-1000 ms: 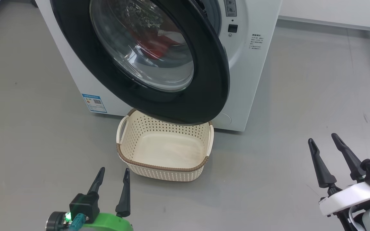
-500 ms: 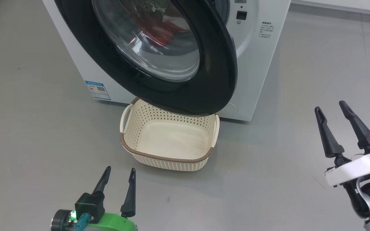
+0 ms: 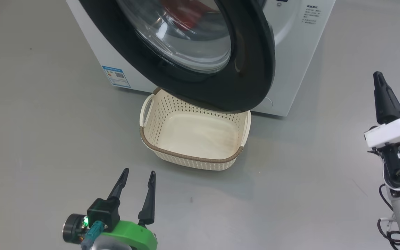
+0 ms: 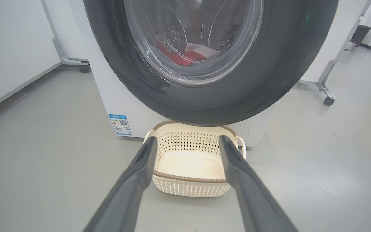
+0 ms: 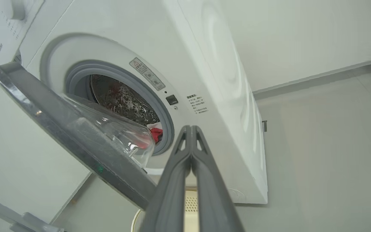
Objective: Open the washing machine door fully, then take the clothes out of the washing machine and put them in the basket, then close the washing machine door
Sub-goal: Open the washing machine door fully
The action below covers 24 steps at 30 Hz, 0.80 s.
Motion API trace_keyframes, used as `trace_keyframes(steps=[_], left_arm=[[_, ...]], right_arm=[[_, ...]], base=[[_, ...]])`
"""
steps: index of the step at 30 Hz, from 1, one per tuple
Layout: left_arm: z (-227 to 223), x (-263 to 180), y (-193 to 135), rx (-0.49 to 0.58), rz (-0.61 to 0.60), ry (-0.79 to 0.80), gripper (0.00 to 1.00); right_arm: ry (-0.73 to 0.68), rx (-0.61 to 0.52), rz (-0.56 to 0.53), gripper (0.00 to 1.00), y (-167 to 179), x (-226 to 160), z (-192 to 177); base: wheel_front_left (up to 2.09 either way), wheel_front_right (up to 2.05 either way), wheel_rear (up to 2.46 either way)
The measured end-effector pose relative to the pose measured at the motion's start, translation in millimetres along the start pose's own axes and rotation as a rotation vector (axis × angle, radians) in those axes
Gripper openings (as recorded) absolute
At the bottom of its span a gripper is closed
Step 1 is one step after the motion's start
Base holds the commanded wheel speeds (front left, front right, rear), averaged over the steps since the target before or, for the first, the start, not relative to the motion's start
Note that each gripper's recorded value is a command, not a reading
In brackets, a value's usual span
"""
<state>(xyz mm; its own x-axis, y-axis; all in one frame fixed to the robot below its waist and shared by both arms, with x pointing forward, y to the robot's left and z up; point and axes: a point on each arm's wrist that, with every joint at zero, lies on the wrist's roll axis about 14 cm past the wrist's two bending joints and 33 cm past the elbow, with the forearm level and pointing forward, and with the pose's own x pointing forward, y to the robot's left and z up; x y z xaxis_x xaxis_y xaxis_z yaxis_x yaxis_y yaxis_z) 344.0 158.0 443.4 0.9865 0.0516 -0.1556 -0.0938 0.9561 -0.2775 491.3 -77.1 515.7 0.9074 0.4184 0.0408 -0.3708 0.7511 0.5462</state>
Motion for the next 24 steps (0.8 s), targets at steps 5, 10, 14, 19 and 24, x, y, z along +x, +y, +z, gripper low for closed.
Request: trace_keyframes(steps=[5, 10, 14, 19, 24], left_arm=[[0.7, 6.8, 2.0, -0.007, 0.007, 0.002, 1.00], [-0.4, 12.3, 4.5, -0.006, 0.015, 0.009, 1.00], [-2.5, 14.6, 7.5, -0.009, 0.026, 0.018, 1.00], [-5.0, 16.1, 13.7, -0.004, 0.046, 0.028, 1.00], [-8.3, 18.1, 15.0, -0.008, 0.051, 0.041, 1.00]], right_arm=[[0.068, 0.235, 0.007, 0.00, 4.3, 24.8, -11.2], [0.181, 0.455, 0.065, 0.00, 20.8, 48.3, -27.4], [0.268, 0.535, 0.091, 0.00, 28.6, 63.4, -35.9], [0.331, 0.597, 0.120, 0.00, 37.2, 85.5, -30.6], [0.375, 0.682, 0.138, 0.00, 43.5, 102.0, -24.5]], base=[[0.00, 0.00, 0.00], [0.00, 0.00, 0.00], [0.00, 0.00, 0.00], [0.00, 0.00, 0.00], [0.00, 0.00, 0.00]])
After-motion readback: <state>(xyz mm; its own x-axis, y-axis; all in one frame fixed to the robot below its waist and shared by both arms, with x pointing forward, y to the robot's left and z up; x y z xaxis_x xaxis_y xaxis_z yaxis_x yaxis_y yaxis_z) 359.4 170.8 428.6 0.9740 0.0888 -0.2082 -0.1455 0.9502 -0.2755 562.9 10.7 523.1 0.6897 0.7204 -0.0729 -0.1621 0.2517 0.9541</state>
